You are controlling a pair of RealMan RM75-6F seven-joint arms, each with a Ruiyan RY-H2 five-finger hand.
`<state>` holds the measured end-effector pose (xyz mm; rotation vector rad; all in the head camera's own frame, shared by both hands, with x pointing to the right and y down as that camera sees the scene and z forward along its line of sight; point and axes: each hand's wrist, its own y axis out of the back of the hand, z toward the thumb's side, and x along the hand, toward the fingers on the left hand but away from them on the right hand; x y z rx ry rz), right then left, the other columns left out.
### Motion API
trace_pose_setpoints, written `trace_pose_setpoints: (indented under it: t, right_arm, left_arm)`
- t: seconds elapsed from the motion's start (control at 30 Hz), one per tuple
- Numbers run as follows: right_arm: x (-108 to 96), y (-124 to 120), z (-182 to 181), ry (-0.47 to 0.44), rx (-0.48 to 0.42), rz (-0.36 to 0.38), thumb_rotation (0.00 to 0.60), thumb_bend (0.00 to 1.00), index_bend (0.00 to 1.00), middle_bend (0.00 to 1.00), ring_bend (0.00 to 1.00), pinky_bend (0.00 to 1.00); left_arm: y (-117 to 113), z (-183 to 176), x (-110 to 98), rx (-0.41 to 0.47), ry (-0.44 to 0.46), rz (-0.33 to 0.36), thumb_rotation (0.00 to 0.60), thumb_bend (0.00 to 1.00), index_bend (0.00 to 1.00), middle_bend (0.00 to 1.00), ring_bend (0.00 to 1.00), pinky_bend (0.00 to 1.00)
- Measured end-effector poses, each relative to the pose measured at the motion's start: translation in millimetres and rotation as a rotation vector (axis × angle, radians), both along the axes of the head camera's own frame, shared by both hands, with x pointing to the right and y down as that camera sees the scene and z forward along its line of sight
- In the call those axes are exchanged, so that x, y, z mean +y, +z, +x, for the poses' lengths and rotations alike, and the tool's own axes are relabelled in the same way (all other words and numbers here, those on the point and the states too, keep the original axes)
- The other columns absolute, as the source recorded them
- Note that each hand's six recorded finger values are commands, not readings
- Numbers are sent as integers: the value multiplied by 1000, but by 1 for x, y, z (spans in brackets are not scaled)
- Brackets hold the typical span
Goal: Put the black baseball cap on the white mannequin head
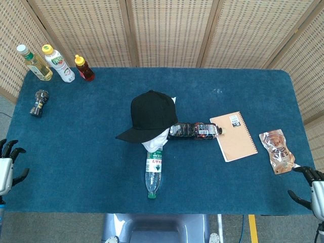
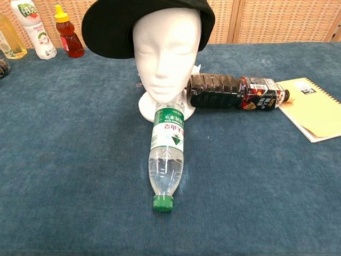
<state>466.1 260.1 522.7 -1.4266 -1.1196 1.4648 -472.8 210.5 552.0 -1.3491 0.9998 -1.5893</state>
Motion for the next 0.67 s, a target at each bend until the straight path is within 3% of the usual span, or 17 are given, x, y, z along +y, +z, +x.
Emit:
trace_pose_setpoints:
  t: [0.67]
  right_arm:
    - [3,1,6,6,-15,10,600,153,342,391,428,410]
  left_arm:
    - [-11,-2,6,38,-36,5,600,197,359,199,98,371]
